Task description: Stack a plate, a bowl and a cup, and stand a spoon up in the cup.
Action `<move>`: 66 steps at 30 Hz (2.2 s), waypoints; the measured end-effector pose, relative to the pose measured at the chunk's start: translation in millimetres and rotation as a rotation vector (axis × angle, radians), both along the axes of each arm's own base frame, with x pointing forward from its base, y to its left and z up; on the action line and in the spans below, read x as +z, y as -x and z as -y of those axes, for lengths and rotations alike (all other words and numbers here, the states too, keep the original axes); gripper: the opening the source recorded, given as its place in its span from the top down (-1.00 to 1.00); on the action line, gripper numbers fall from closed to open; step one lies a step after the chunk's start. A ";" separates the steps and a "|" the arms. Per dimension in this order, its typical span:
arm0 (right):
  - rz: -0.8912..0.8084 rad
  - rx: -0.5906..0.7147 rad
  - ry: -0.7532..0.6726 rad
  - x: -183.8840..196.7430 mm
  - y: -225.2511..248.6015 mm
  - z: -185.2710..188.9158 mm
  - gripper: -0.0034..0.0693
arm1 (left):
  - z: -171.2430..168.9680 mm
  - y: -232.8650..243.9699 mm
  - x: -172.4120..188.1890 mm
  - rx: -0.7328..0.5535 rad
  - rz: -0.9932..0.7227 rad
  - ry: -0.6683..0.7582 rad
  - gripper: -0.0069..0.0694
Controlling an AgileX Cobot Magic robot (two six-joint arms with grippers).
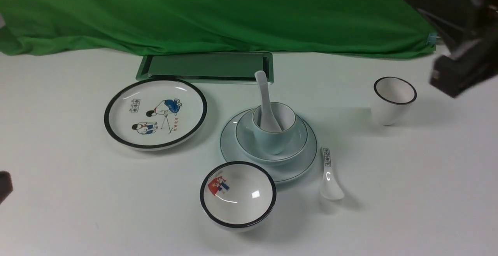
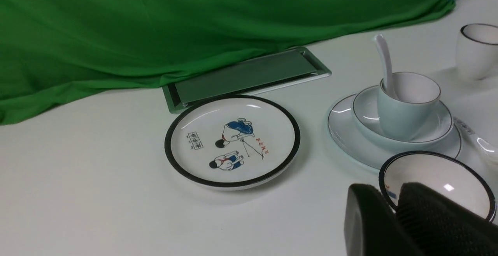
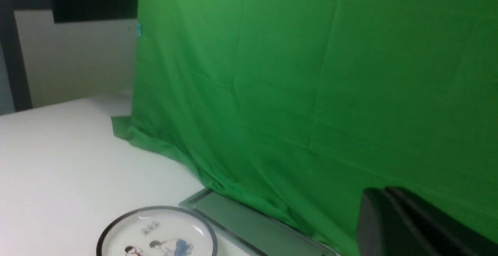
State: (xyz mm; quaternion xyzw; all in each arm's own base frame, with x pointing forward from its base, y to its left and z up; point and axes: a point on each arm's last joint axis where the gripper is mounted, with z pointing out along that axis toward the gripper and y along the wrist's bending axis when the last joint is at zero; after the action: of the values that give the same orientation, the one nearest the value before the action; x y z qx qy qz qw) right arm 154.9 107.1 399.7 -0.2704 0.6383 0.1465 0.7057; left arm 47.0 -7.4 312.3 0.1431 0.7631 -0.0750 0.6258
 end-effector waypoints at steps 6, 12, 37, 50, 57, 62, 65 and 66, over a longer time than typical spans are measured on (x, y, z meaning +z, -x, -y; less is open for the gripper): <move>0.051 -0.002 -0.030 -9.0 31.7 22.0 0.84 | -2.7 5.3 0.3 0.000 0.028 0.013 0.66; 0.073 -0.001 -0.042 -6.6 40.0 27.7 0.79 | -2.6 5.3 0.5 -0.001 0.030 0.014 0.66; 0.068 -0.034 -0.057 -52.5 49.7 38.9 0.88 | -2.6 5.3 0.5 -0.001 0.030 0.014 0.61; -0.077 -0.531 -0.062 -187.1 85.9 102.0 0.88 | -2.6 5.3 0.5 -0.001 0.030 0.014 0.57; -0.124 -0.650 -0.041 -201.2 94.9 110.0 0.88 | -2.6 5.3 0.5 -0.001 0.031 0.013 0.56; -0.202 -0.668 -0.006 -210.0 98.7 111.4 0.88 | -2.6 5.3 0.5 -0.001 0.031 0.013 0.54; -0.263 -0.676 0.009 -215.6 100.1 111.9 0.88 | -2.6 5.3 0.5 -0.001 0.031 0.013 0.53; -0.265 -0.676 0.009 -215.8 100.3 112.0 0.88 | -2.6 5.3 0.5 -0.001 0.031 0.013 0.53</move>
State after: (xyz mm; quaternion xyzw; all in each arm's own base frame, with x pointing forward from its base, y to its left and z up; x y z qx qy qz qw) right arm 54.6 -4.8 183.9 -0.0256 0.7783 -0.0642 0.6241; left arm 41.7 -4.8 312.8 0.1406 0.7528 -0.0780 0.6383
